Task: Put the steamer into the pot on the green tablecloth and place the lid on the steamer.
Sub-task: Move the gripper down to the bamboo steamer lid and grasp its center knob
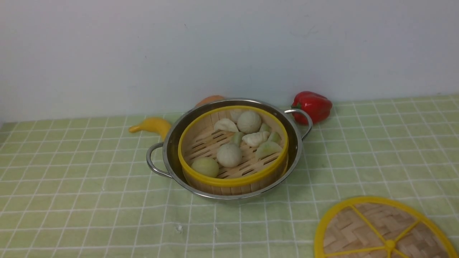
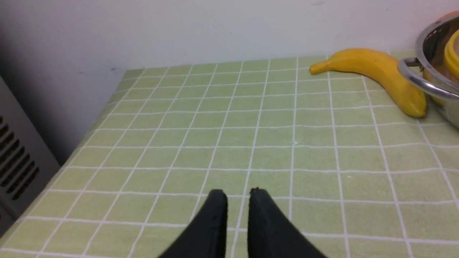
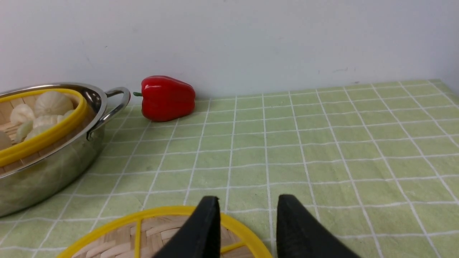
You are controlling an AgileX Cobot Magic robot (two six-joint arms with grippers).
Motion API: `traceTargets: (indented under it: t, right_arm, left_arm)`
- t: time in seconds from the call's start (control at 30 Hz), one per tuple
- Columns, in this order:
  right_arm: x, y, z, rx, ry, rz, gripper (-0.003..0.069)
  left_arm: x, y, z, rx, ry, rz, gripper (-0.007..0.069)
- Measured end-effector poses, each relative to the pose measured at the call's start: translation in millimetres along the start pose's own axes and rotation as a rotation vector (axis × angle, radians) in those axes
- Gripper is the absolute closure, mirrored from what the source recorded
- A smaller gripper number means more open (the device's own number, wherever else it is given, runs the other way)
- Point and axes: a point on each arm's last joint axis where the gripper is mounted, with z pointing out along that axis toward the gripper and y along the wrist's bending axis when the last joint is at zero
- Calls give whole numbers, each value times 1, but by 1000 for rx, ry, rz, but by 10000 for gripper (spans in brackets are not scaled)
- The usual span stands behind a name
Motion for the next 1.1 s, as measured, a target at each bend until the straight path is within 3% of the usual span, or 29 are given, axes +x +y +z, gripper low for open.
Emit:
traceTargets:
  t: [1.1]
  right_arm:
    - [-3, 2, 0, -17, -34, 44, 416]
  left_arm:
    - [0, 0, 0, -1, -3, 0, 508]
